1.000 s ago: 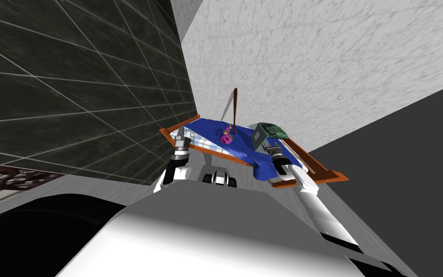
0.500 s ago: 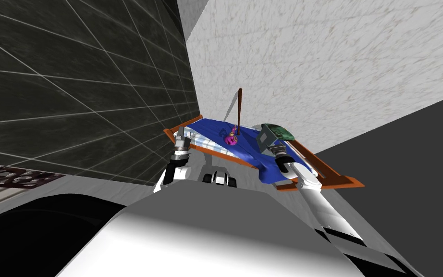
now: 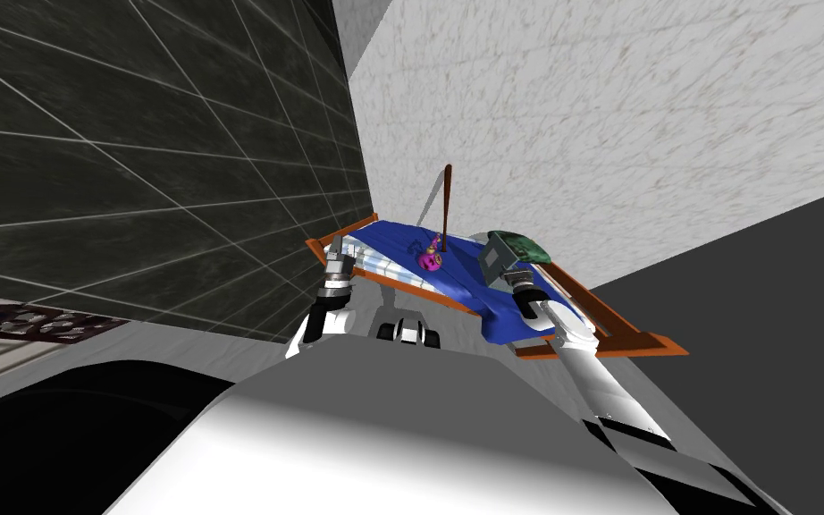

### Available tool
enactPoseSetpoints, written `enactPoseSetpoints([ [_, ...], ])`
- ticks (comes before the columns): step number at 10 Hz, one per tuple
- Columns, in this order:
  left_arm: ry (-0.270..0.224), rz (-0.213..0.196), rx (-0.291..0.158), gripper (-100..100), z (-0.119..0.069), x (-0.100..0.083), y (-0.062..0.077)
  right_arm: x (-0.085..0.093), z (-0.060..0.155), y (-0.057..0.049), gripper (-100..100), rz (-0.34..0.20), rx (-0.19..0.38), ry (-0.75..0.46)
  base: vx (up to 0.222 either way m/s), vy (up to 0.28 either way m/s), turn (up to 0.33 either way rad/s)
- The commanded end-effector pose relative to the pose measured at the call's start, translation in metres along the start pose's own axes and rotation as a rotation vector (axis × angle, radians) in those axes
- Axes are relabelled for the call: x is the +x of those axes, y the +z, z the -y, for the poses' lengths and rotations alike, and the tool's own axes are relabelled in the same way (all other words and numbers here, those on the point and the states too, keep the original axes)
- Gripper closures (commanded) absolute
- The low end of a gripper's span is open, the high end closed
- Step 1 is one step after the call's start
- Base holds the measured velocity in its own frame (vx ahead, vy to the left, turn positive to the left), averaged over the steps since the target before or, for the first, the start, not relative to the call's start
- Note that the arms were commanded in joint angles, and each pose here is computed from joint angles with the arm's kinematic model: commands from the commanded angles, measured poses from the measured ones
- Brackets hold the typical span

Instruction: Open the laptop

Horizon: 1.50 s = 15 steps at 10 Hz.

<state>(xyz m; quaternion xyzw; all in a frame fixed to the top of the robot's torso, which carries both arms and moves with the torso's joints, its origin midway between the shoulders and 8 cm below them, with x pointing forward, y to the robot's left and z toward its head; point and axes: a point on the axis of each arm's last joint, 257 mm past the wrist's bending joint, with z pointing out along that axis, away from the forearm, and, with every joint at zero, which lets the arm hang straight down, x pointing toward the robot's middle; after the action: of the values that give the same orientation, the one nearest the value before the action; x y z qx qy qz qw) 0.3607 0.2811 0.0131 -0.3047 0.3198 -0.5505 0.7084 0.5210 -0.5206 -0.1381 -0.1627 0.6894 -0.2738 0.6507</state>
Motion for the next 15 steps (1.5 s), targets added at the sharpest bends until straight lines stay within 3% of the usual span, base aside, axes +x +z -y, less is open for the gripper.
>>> enactPoseSetpoints([
  [1,0.000,0.000,0.000,0,0.000,0.000,0.000,0.003,0.000,0.006,100,-0.001,0.009,0.140,-0.063,-0.123,0.010],
  [4,0.000,0.000,0.000,0,0.000,0.000,0.000,0.003,-0.002,0.013,100,0.005,0.015,0.296,-0.054,-0.096,0.011],
  [5,0.000,0.000,0.000,0,0.000,0.000,0.000,0.001,-0.002,0.012,100,0.009,0.010,0.265,-0.022,-0.041,0.014],
  [6,0.000,0.000,0.000,0,0.000,0.000,0.000,0.004,-0.013,0.014,100,0.012,0.005,0.356,-0.014,-0.064,-0.029],
  [13,0.000,0.000,0.000,0,0.000,0.000,0.000,0.017,-0.058,0.016,100,0.014,-0.007,0.687,-0.007,-0.105,-0.029],
  [14,0.000,0.000,0.000,0,0.000,0.000,0.000,0.003,-0.052,0.018,100,0.042,-0.013,0.658,-0.005,-0.034,-0.001],
  [15,0.000,0.000,0.000,0,0.000,0.000,0.000,0.010,-0.066,0.019,100,0.040,-0.016,0.746,-0.004,-0.067,-0.042],
])
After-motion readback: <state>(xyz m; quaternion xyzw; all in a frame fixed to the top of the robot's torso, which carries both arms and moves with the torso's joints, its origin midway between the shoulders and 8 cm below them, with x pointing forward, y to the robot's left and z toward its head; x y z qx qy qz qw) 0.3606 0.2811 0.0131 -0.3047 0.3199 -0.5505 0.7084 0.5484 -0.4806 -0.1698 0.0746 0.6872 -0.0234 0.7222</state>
